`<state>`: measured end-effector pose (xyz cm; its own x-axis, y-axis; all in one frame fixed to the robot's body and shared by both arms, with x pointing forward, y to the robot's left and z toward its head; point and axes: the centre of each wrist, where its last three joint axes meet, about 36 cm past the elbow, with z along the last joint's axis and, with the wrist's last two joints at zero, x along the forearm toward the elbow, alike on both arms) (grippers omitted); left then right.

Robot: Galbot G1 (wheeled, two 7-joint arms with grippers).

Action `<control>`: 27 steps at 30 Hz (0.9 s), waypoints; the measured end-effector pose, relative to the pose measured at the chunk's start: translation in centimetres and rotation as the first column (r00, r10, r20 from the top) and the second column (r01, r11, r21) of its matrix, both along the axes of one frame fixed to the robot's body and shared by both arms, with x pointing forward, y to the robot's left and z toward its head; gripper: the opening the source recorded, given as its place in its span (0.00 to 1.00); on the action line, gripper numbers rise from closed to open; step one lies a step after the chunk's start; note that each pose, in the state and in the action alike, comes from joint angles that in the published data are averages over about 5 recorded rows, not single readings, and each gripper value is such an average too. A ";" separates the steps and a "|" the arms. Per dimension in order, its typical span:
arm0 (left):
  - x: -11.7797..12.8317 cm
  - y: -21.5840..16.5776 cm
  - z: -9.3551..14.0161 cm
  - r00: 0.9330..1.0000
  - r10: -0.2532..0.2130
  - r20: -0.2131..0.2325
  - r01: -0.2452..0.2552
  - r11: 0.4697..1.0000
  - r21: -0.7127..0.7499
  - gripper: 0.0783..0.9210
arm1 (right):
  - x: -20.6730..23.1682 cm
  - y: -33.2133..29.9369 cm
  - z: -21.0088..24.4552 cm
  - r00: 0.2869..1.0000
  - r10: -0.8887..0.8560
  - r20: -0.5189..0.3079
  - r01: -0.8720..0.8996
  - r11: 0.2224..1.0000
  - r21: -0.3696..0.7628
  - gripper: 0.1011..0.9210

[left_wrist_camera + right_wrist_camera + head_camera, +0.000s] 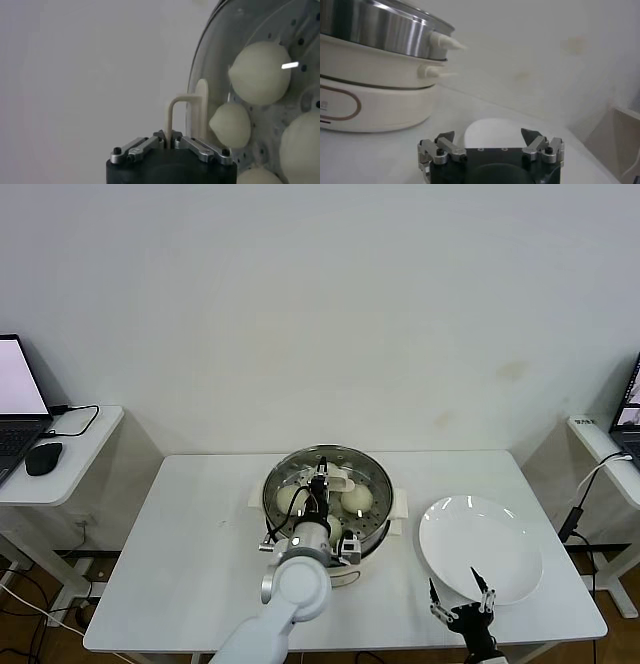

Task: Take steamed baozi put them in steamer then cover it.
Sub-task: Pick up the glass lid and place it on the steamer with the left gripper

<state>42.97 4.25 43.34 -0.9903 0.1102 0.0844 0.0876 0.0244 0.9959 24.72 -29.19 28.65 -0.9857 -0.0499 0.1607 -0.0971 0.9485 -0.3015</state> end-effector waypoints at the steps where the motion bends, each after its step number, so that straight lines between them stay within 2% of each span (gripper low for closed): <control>1: 0.0 0.0 0.0 1.000 -0.001 -0.001 0.001 1.000 -0.001 0.07 | 0.0 0.0 0.0 1.000 0.001 0.000 -0.001 1.000 0.000 0.88; 9: -0.2 -0.2 0.0 1.000 -0.003 -0.003 0.003 1.000 -0.009 0.07 | -0.1 0.1 0.0 1.000 0.004 -0.004 -0.004 1.000 -0.001 0.88; 12: -0.2 -0.1 0.1 1.000 -0.003 0.001 0.003 1.000 -0.013 0.10 | -0.1 0.1 -0.1 1.000 0.005 -0.004 -0.005 1.000 -0.001 0.88; 20: -0.9 0.5 0.6 1.000 -0.001 0.022 0.001 1.000 -0.018 0.37 | -0.1 0.3 -0.1 1.000 0.010 -0.006 -0.010 1.000 -0.002 0.88; 27: -2.9 1.3 0.7 0.999 -0.015 0.029 0.016 0.999 -0.039 0.60 | -0.2 0.3 -0.1 1.000 0.014 -0.010 -0.014 1.000 -0.006 0.88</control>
